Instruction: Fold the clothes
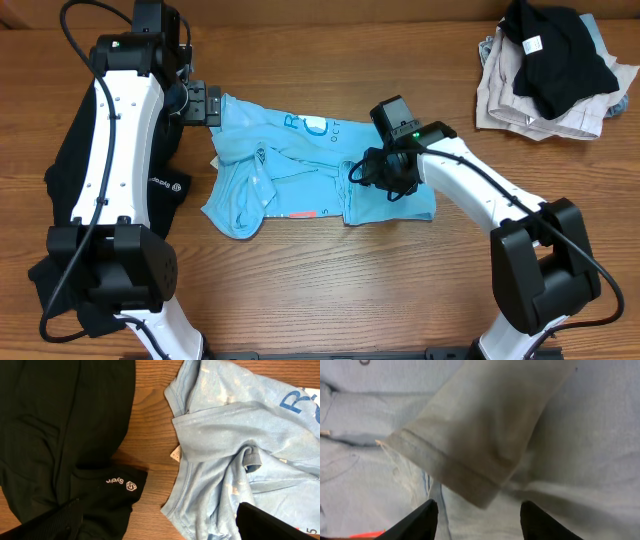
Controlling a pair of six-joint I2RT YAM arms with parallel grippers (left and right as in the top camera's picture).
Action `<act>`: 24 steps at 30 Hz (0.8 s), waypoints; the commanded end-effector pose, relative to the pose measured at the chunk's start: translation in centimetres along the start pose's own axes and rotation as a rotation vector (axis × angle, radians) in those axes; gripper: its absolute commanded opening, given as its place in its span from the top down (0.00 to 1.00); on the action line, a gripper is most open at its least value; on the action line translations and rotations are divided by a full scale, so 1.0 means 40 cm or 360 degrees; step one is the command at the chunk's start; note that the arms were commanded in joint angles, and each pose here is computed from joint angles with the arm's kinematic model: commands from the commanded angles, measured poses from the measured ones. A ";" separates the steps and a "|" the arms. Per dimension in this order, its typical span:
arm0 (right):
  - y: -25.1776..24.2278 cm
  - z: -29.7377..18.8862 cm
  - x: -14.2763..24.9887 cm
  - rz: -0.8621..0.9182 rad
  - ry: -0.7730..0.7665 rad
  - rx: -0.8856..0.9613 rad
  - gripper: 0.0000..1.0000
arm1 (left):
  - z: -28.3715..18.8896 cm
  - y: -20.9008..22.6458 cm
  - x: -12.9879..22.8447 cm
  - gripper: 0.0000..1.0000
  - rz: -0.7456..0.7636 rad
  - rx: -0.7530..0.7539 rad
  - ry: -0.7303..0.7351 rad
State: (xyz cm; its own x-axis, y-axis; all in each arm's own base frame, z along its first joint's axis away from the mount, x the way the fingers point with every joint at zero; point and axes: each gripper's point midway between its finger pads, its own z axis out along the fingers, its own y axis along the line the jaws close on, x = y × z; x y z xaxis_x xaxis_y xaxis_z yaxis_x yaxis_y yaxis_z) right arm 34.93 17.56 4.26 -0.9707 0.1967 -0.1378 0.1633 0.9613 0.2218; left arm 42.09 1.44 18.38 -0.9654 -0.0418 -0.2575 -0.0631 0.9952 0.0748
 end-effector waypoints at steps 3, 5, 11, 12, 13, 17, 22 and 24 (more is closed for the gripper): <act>0.007 0.010 -0.021 0.0042 -0.0075 -0.0017 0.43 | -0.012 -0.001 -0.017 0.00 0.0027 0.0020 -0.0039; 0.017 0.010 -0.034 0.0038 -0.0108 -0.0042 0.44 | -0.012 -0.001 -0.018 0.00 0.0026 0.0019 -0.0043; 0.025 0.008 -0.046 0.0033 -0.0138 -0.0064 0.64 | -0.012 -0.001 -0.018 0.00 0.0026 0.0019 -0.0041; 0.024 0.009 -0.044 0.0033 -0.0132 -0.0060 0.65 | -0.012 -0.001 -0.018 0.00 0.0026 0.0019 -0.0042; 0.021 0.009 -0.040 0.0034 -0.0124 -0.0053 0.65 | -0.012 -0.001 -0.018 0.00 0.0026 0.0019 -0.0042; 0.011 0.010 -0.027 0.0058 -0.0089 -0.0026 0.64 | -0.012 -0.001 -0.017 0.00 0.0027 0.0019 -0.0039; -0.013 0.013 -0.023 0.0236 -0.0097 0.0040 0.55 | -0.011 -0.001 -0.016 0.00 0.0027 0.0019 -0.0038; -0.023 0.019 -0.020 0.0292 -0.0104 0.0062 0.54 | -0.011 -0.001 -0.016 0.00 0.0027 0.0019 -0.0038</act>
State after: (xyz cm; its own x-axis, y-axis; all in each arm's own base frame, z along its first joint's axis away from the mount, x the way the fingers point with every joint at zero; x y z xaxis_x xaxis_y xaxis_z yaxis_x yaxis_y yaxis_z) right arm 35.99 17.35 4.13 -0.9361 0.3102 -0.1658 0.2677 0.9340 0.2365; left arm 42.19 1.43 18.40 -0.9643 -0.0419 -0.2615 -0.0632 0.9953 0.0738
